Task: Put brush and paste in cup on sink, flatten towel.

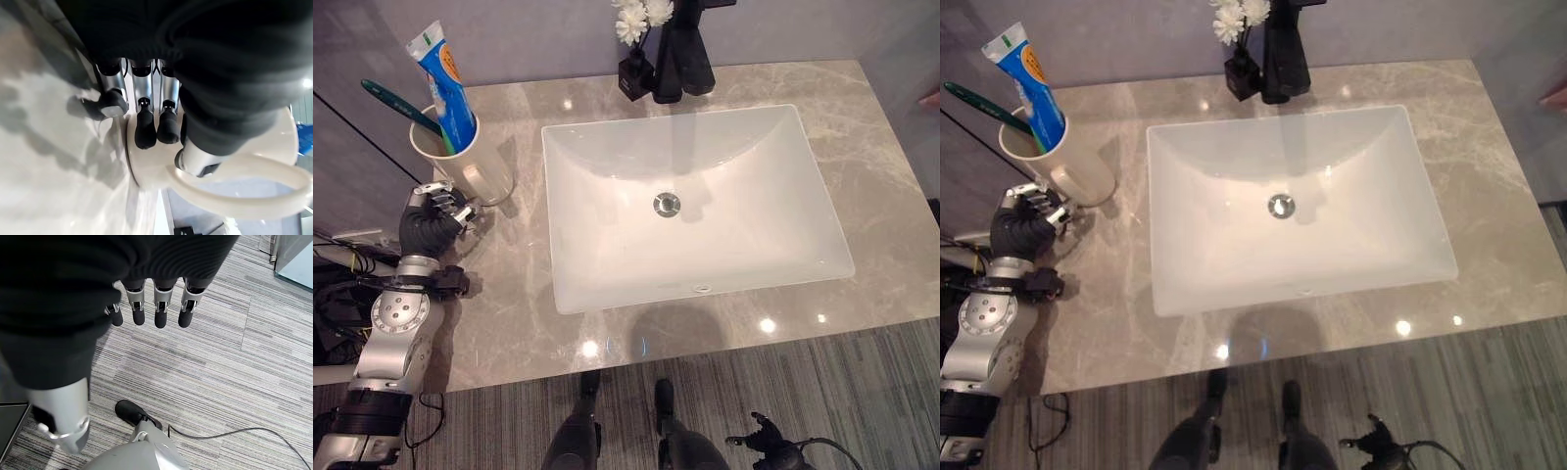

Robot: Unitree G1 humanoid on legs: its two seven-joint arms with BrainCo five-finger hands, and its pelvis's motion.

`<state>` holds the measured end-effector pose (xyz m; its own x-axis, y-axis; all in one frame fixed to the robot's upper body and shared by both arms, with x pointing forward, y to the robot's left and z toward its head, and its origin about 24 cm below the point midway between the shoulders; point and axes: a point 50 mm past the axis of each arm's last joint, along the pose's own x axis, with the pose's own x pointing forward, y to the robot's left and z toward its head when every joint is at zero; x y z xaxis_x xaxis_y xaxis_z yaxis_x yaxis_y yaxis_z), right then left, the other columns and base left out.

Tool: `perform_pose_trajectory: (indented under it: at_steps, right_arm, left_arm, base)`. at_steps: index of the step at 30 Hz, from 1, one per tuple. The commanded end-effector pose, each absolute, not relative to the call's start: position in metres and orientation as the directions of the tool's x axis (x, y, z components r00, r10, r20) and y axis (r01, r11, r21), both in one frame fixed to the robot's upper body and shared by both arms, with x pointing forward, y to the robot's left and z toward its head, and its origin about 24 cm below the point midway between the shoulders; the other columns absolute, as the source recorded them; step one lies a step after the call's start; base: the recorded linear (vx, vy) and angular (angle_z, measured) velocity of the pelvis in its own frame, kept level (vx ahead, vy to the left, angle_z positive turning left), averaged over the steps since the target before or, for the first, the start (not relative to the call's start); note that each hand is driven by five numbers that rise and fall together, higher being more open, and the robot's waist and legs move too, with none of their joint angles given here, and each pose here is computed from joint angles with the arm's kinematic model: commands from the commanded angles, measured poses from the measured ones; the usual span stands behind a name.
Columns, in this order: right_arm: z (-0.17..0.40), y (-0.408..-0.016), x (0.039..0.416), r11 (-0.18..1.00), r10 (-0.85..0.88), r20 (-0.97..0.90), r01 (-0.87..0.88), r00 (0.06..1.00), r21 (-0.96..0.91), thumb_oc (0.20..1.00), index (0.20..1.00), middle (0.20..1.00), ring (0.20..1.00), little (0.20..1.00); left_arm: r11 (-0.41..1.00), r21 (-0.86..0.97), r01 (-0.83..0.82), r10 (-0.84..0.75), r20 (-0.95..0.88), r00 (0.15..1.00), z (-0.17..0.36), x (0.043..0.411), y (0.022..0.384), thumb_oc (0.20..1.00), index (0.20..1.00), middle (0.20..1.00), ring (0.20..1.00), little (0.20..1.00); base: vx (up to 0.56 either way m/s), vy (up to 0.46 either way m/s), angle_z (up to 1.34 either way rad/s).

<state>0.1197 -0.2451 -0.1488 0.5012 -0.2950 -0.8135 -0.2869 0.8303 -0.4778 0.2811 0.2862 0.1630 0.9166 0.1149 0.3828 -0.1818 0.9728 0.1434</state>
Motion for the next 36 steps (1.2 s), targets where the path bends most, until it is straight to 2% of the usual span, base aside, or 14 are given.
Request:
perform_pose_trajectory:
  at_steps: [1, 13, 28, 36]
  right_arm:
    - [-0.149, -0.249, 0.113, 0.806, -0.298, -0.815, -0.327, 0.497, -0.494, 1.000, 1.000, 1.000, 1.000, 1.000]
    - [-0.147, -0.245, 0.121, 0.803, -0.280, -0.805, -0.332, 0.524, -0.495, 1.000, 1.000, 1.000, 1.000, 1.000]
    - [-0.150, -0.249, 0.113, 0.798, -0.289, -0.818, -0.347, 0.497, -0.493, 1.000, 1.000, 1.000, 1.000, 1.000]
    - [-0.148, -0.247, 0.118, 0.796, -0.275, -0.811, -0.351, 0.517, -0.494, 1.000, 1.000, 1.000, 1.000, 1.000]
  left_arm:
    - [0.951, 0.206, -0.229, 0.148, 0.347, 0.926, 0.156, 0.282, 0.298, 0.200, 0.200, 0.200, 0.200, 0.200]
    - [0.931, 0.246, -0.271, 0.169, 0.368, 0.914, 0.176, 0.313, 0.296, 0.200, 0.200, 0.200, 0.200, 0.200]
    - [0.926, 0.257, -0.275, 0.190, 0.311, 0.931, 0.155, 0.295, 0.309, 0.200, 0.200, 0.200, 0.200, 0.200]
    - [0.922, 0.233, -0.309, 0.223, 0.332, 0.916, 0.163, 0.306, 0.310, 0.200, 0.200, 0.200, 0.200, 0.200]
  base:
    - [0.02, -0.006, -0.10]
    - [0.00, 0.000, -0.02]
    - [0.01, -0.005, -0.02]
    - [0.00, -0.001, 0.01]
